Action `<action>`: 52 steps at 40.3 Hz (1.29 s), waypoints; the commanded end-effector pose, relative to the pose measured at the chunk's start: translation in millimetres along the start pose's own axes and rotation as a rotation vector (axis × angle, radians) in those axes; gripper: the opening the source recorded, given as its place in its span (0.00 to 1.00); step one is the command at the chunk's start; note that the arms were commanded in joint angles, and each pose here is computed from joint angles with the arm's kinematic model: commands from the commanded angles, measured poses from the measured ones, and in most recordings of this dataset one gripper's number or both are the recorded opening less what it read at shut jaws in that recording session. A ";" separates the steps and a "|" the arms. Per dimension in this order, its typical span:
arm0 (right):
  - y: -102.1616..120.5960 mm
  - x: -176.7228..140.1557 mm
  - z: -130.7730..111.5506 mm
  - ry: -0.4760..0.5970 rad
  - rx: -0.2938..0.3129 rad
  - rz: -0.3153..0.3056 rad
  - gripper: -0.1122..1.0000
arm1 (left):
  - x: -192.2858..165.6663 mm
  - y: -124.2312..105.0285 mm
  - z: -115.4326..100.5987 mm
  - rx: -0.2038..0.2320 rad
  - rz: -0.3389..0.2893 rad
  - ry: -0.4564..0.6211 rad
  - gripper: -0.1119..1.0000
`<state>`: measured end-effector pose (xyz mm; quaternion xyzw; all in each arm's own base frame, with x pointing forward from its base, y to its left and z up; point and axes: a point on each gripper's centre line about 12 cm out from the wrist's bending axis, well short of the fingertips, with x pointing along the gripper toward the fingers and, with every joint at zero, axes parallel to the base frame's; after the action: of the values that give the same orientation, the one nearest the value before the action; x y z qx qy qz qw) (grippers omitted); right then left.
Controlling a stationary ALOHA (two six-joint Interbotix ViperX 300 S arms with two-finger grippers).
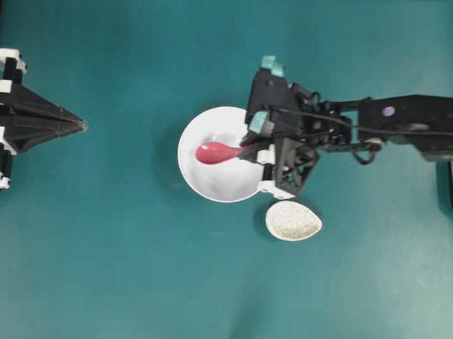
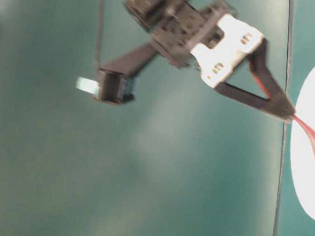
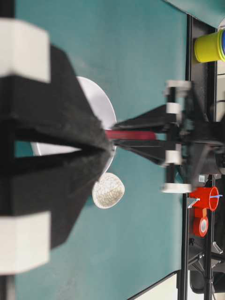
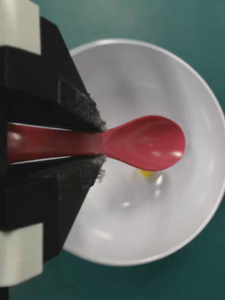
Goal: Scoop the yellow hexagonal prism block from the bowl with a spoon using the right arm.
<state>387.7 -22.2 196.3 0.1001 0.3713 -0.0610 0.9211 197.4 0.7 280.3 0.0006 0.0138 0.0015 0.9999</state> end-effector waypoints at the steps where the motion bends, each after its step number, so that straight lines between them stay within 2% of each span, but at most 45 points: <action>1: 3.9 -29.8 19.7 -0.030 0.000 0.006 0.31 | 2.1 0.3 9.1 0.000 0.001 -0.023 0.13; 7: 4.5 -48.5 17.0 0.025 0.009 0.000 0.31 | 2.1 0.3 8.9 0.000 0.001 -0.021 0.13; 19: 1.5 -48.4 3.4 0.201 0.080 -0.042 0.31 | 2.1 0.0 9.1 0.000 0.000 -0.023 0.13; 28: 4.0 -38.5 14.3 0.236 0.085 -0.047 0.31 | 2.3 0.3 7.9 -0.002 0.002 -0.018 0.13; 39: 3.6 -27.5 22.7 0.387 0.088 -0.082 0.31 | 2.3 0.3 7.9 0.000 0.001 -0.018 0.13; 52: 8.0 -22.7 27.8 0.480 0.104 -0.082 0.31 | 2.3 0.3 7.3 0.000 0.001 -0.017 0.13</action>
<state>388.9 -21.2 219.6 0.1362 0.5893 -0.0954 0.7906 197.5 0.7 280.9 0.0007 0.0130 0.0015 0.9999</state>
